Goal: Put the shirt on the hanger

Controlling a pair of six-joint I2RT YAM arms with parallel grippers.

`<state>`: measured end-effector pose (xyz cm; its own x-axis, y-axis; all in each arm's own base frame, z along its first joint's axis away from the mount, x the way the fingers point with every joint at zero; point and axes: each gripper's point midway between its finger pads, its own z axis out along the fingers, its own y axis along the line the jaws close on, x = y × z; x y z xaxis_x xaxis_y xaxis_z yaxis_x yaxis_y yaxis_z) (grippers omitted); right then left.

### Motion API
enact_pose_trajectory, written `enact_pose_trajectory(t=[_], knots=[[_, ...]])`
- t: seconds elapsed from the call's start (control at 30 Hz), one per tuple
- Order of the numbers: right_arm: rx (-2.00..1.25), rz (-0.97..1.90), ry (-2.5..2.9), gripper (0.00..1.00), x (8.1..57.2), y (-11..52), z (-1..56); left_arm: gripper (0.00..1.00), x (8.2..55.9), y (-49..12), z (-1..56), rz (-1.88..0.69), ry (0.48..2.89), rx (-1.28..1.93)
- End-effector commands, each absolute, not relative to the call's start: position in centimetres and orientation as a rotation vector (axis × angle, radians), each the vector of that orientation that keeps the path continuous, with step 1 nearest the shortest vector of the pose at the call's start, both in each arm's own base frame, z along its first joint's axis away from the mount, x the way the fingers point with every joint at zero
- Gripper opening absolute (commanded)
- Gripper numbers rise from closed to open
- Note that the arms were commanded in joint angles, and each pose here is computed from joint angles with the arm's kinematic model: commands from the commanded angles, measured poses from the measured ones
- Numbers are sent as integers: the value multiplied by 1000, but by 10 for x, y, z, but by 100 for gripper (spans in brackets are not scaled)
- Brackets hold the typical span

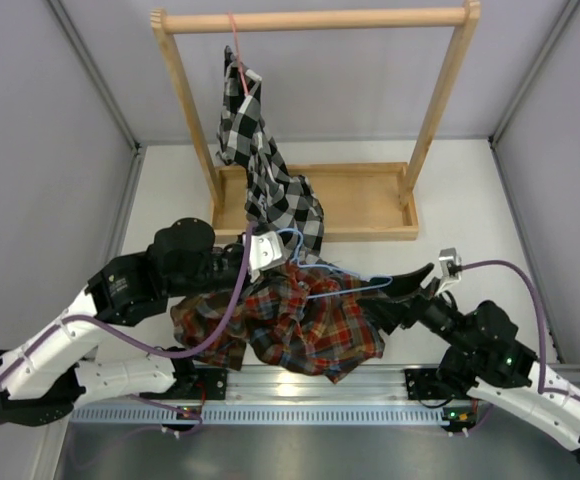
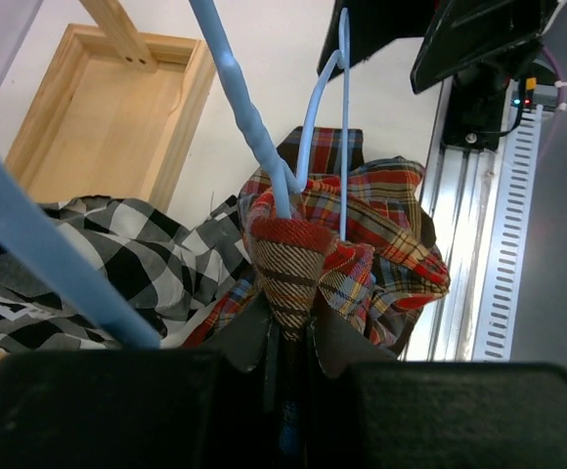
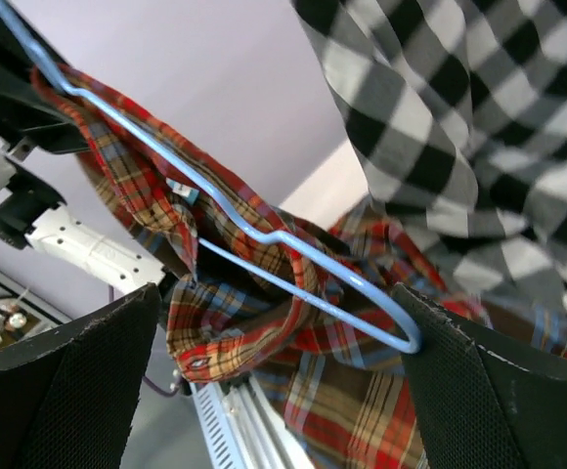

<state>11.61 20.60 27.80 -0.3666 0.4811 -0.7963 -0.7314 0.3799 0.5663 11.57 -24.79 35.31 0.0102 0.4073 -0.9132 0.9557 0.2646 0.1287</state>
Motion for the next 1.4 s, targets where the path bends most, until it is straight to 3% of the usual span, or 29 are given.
enact_pose_trajectory(t=[0.0, 0.23, 0.37, 0.57, 1.13, 1.37], knots=[[-125, 1389, 1581, 94, 115, 214, 261, 0, 136, -259, 380, -724, 1460, 1109], [-65, 1522, 1698, 79, 117, 249, 242, 0, 172, -247, 369, -580, 1482, 893], [22, 1429, 1800, 74, 134, 260, 210, 0, 168, -254, 352, -605, 1506, 936], [-2, 1495, 1749, 72, 130, 269, 215, 0, 170, -254, 340, -589, 1524, 946], [59, 1493, 1855, 40, 105, 317, 195, 0, 172, -255, 340, -577, 1508, 953], [124, 1400, 1819, 35, 120, 313, 194, 0, 167, -257, 340, -607, 1499, 970]])
